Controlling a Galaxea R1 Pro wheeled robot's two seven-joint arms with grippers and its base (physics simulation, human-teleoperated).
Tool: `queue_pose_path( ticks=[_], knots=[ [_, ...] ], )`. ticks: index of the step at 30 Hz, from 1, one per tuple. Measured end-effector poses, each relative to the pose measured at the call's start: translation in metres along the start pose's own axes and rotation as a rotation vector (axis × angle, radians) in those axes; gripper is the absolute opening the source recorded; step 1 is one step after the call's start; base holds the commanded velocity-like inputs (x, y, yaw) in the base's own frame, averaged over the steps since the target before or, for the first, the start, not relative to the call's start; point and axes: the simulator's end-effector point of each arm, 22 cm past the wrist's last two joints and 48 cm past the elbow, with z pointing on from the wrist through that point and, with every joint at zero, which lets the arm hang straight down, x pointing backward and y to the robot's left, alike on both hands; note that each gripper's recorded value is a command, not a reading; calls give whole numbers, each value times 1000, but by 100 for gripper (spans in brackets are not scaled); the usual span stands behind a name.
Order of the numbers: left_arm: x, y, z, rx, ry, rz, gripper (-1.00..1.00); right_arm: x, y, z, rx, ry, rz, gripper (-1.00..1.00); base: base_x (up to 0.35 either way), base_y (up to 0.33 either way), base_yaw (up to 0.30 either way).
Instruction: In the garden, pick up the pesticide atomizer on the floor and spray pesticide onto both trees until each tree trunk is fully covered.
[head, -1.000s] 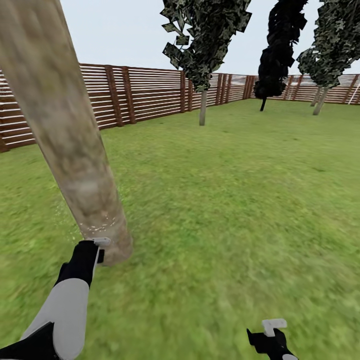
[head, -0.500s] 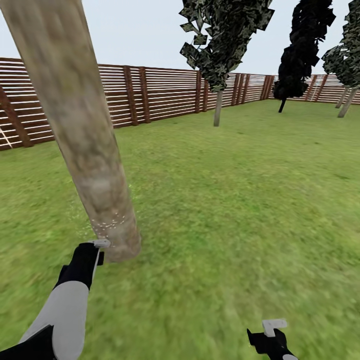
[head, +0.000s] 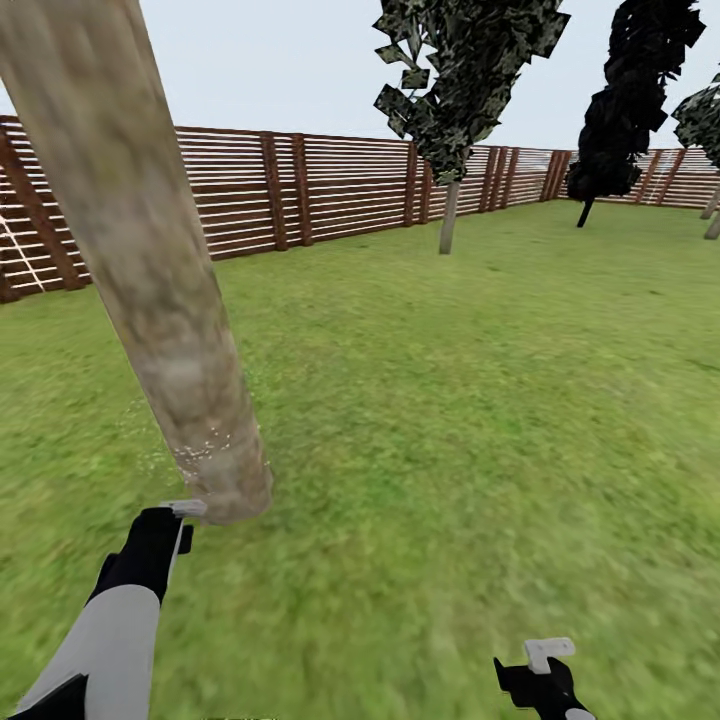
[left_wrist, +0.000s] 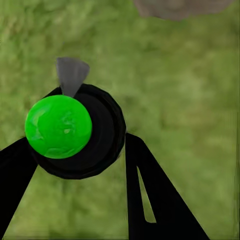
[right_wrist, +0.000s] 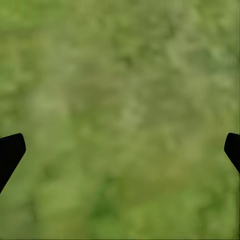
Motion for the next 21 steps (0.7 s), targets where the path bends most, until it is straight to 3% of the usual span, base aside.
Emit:
queue_pose_path(
  ticks=[13, 21],
  knots=[
    [2, -13, -1, 22, 4, 3, -100, 0, 1, 0, -2, 0, 1, 100, 132, -252, 275],
    [5, -30, -3, 59, 9, 2, -100, 0, 1, 0, -1, 0, 0, 100, 223, -208, 35]
  ],
)
